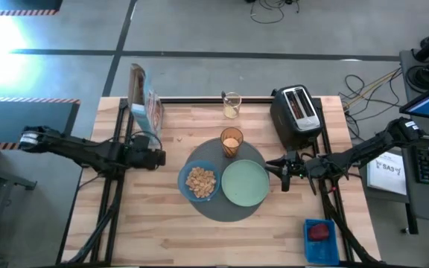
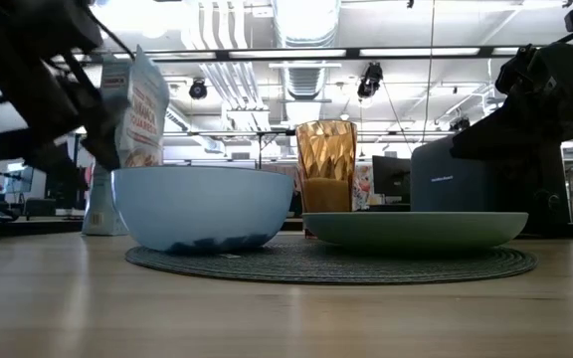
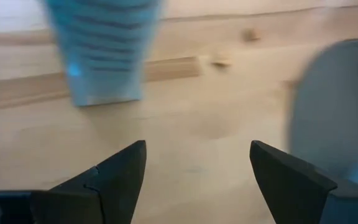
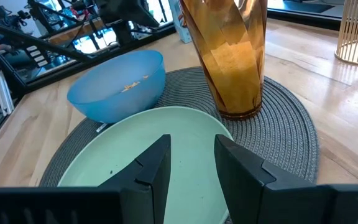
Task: Arrange a breakfast setting
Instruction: Put the toasted bread on the light green plate from the toaster
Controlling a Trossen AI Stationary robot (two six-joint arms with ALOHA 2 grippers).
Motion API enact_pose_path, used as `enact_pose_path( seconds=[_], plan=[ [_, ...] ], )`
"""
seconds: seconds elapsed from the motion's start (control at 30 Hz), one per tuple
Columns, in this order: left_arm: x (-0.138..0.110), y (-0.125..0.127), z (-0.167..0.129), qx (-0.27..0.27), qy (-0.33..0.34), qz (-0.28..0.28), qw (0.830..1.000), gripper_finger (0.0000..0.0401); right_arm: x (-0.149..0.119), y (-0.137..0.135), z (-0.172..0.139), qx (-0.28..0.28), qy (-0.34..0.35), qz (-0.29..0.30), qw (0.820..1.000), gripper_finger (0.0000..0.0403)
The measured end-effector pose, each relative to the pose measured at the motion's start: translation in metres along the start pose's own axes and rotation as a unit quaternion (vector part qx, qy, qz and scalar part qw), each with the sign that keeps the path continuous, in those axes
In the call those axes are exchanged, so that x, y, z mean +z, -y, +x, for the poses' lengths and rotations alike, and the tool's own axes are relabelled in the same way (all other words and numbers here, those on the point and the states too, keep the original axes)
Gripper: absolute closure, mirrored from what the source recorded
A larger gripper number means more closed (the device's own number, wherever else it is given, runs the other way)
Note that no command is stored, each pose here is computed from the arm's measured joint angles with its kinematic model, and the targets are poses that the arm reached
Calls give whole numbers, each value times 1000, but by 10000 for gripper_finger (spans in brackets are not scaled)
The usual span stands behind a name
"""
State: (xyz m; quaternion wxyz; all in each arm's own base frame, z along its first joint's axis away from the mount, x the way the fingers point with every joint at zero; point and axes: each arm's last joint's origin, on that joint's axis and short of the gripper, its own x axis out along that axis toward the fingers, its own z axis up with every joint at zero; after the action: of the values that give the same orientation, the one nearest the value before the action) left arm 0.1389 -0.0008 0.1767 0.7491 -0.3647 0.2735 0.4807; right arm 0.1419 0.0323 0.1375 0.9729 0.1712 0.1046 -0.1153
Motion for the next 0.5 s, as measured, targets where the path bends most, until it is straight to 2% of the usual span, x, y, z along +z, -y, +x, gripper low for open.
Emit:
enact_pose_path(
  seconds=[0.17, 0.27, 0.4, 0.5],
  plan=[
    [-20, 11, -26, -77, 40, 18, 996, 131, 0, 0, 0, 0, 0, 0, 1000, 289],
    [-37, 14, -41, -139, 91, 36, 985, 131, 0, 0, 0, 0, 0, 0, 1000, 289],
    [-61, 17, -60, -225, 170, 94, 955, 131, 0, 0, 0, 0, 0, 0, 1000, 289],
    [-73, 20, -71, -259, 231, 134, 928, 131, 0, 0, 0, 0, 0, 0, 1000, 289]
  ],
)
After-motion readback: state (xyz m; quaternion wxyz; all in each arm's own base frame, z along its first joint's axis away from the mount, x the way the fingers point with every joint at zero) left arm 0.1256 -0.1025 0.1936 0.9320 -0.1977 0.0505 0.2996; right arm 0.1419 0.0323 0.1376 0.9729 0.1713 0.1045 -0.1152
